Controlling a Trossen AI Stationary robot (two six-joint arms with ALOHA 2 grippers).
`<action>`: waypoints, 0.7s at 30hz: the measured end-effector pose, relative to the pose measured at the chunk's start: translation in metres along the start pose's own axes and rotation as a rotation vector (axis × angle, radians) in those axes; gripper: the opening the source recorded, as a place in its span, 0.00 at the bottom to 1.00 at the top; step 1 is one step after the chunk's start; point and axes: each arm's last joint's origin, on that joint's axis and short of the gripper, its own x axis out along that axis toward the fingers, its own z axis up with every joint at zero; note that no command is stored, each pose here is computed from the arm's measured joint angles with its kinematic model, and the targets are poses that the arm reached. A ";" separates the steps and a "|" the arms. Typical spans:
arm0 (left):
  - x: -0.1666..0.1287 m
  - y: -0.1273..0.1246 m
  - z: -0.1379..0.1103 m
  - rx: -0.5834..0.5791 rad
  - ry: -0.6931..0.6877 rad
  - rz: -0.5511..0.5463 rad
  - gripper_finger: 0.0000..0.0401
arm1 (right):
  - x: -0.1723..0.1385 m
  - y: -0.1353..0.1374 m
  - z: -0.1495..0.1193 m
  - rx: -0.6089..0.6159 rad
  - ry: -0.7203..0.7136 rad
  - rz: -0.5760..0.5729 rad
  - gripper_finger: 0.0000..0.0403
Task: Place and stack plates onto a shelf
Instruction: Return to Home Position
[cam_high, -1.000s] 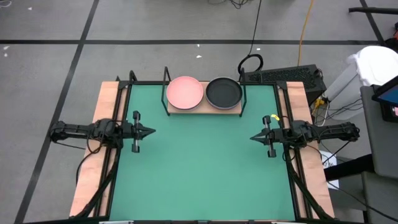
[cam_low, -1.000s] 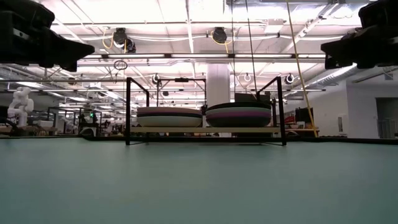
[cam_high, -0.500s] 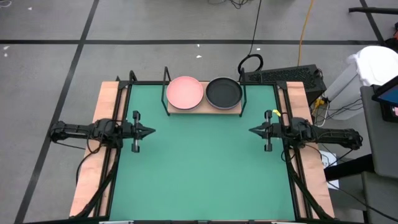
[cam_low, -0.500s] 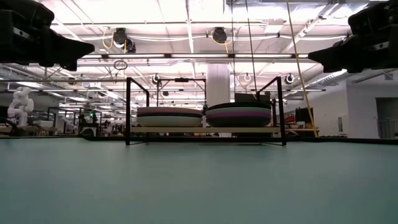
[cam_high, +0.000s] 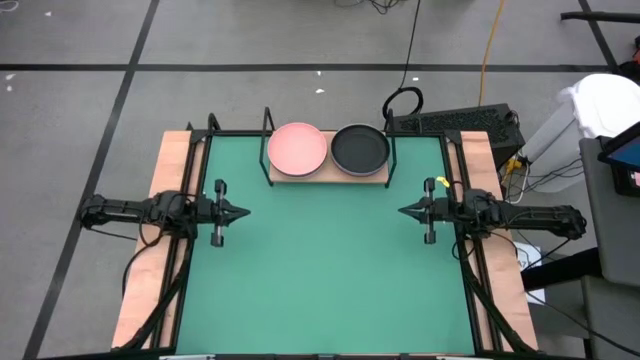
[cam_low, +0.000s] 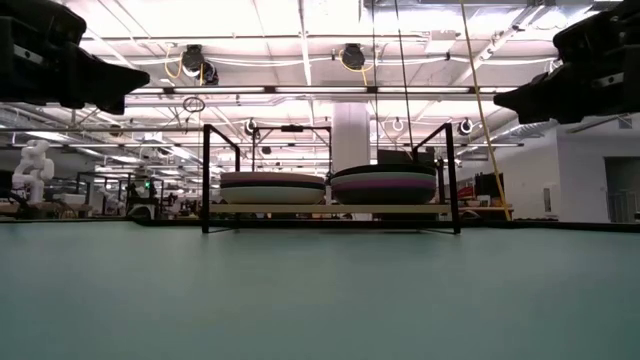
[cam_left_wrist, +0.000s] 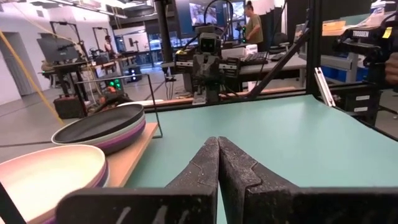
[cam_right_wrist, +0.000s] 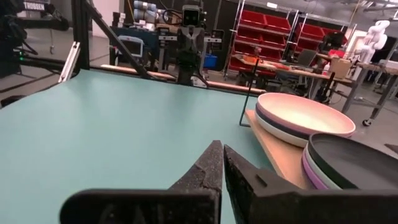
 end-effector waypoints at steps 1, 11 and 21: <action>0.000 0.000 0.000 0.000 0.000 0.000 0.01 | 0.000 0.000 0.000 0.003 -0.003 0.000 0.00; 0.000 -0.001 0.000 -0.021 0.002 -0.026 0.01 | 0.000 0.002 0.001 0.023 -0.022 0.075 0.00; 0.000 -0.003 -0.001 -0.053 0.005 -0.062 0.01 | 0.000 0.002 0.001 0.024 -0.022 0.075 0.00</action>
